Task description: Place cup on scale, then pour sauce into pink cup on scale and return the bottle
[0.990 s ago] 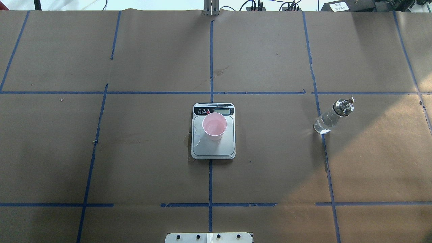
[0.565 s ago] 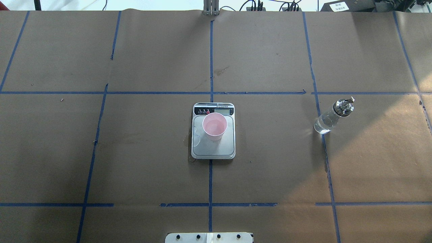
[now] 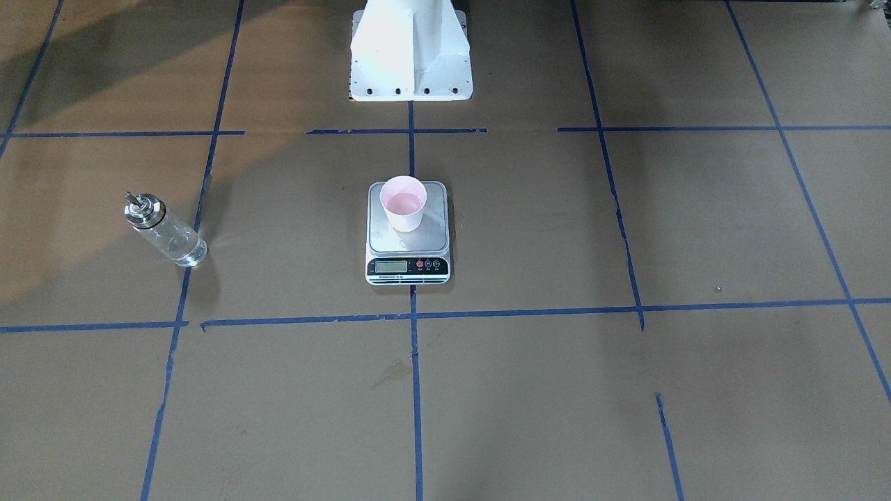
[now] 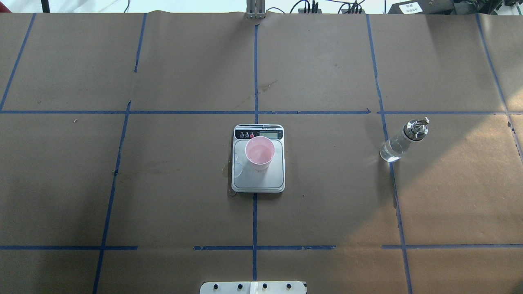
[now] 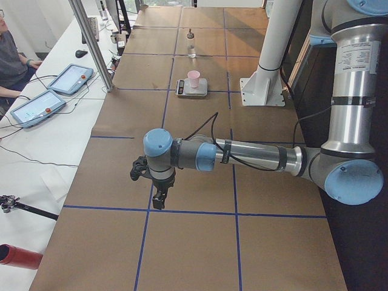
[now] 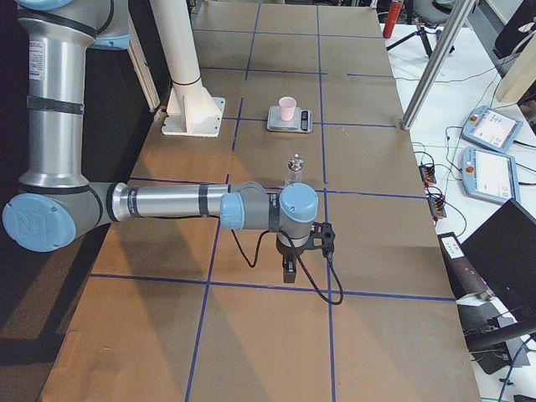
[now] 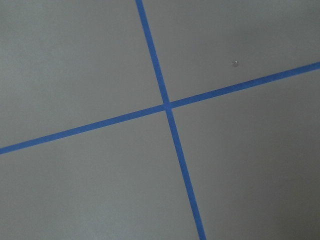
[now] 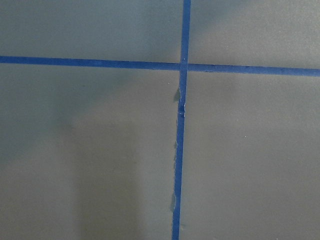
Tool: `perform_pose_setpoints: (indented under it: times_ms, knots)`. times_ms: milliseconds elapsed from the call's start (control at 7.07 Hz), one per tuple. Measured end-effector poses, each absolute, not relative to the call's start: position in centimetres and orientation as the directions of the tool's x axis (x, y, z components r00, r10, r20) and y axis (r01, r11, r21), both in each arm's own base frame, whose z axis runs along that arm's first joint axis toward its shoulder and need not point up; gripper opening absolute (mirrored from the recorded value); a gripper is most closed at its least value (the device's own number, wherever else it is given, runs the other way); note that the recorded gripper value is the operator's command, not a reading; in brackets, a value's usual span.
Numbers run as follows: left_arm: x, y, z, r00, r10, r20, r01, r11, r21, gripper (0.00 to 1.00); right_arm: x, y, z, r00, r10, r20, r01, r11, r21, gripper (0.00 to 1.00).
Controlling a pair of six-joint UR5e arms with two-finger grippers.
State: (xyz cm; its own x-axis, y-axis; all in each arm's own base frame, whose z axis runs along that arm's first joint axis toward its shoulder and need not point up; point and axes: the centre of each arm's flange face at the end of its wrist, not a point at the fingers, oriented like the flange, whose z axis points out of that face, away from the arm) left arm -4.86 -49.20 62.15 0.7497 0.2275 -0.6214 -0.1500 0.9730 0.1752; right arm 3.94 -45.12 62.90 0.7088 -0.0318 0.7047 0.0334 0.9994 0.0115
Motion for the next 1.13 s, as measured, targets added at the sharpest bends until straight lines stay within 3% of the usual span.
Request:
perform_pose_setpoints:
  times_ms: [565, 1131]
  knots:
    - [-6.2, -48.5, 66.6, 0.717, 0.279, -0.639, -0.196, 0.960, 0.200, 1.00, 4.5, -45.2, 62.5, 0.684, -0.025, 0.729, 0.018, 1.000, 0.018, 1.00]
    - [-6.2, -48.8, 66.3, 0.717, 0.287, -0.635, -0.192, 0.957, 0.215, 1.00, 4.6, -45.2, 62.8, 0.687, -0.023, 0.727, 0.018, 1.000, 0.014, 1.00]
